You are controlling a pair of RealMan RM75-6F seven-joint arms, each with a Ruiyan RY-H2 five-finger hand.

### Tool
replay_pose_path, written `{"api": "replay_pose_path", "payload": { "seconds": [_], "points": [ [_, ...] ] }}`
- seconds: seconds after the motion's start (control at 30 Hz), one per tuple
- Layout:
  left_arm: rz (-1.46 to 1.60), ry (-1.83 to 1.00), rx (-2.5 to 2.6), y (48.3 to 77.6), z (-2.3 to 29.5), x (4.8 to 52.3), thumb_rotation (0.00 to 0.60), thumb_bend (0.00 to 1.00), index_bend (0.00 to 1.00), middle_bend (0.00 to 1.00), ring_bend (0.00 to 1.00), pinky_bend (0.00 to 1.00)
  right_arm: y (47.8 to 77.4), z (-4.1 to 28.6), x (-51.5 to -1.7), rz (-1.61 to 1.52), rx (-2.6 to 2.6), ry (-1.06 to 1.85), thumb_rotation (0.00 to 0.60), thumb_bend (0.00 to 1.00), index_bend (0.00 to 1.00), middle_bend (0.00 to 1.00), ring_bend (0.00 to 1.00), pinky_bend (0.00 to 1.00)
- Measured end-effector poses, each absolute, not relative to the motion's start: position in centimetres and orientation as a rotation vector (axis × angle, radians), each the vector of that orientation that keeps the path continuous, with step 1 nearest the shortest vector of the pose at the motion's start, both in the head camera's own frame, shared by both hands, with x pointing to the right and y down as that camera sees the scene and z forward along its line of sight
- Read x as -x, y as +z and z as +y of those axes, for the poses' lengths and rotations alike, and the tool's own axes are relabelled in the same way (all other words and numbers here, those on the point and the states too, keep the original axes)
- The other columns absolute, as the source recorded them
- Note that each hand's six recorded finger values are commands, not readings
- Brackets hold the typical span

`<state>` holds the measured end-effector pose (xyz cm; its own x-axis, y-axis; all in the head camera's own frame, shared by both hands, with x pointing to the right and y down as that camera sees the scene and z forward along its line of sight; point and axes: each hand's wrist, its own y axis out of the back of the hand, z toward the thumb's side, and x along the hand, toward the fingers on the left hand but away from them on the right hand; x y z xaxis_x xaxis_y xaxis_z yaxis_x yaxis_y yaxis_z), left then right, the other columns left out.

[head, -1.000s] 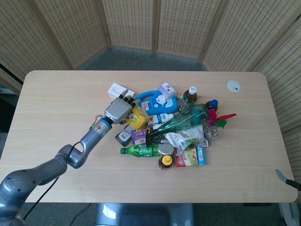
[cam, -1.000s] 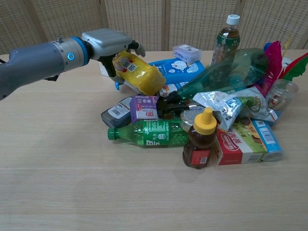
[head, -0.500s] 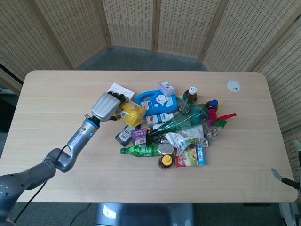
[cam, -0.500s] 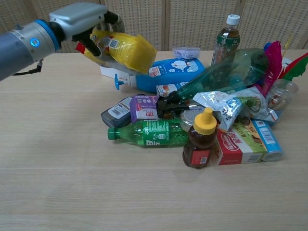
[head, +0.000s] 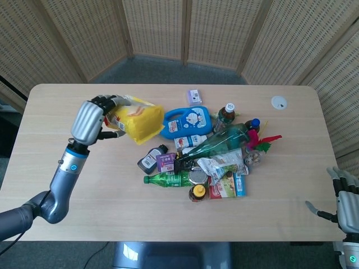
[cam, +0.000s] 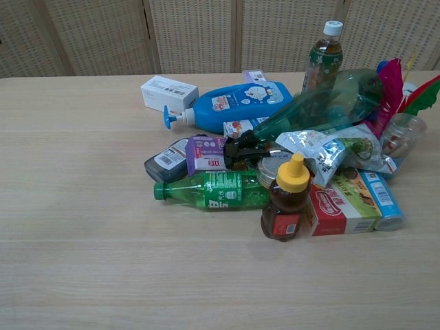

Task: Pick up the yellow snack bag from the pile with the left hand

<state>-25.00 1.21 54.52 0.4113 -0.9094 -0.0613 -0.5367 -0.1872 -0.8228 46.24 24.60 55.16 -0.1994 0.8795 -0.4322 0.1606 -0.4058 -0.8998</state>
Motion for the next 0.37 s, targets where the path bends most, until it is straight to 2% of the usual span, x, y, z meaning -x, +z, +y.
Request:
{"api": "replay_pose_path", "payload": {
  "seconds": [0.13,0.37],
  "points": [
    [1.376,-0.524,1.853,51.9,0.7,26.2,0.6,0.33,0.7,0.8,0.85,0.59,55.2,24.8,-46.3,-1.235,1.509,1.653,0.438,0.19,0.0,0.0,0.0,0.0],
    [1.477,-0.485,1.88,50.4,0.3,27.1,0.6,0.32,0.7,0.8,0.85,0.59,54.8,24.7,-46.4,-1.237,1.498,1.652,0.442,0.19,0.0,0.0,0.0,0.0]
  ]
}}
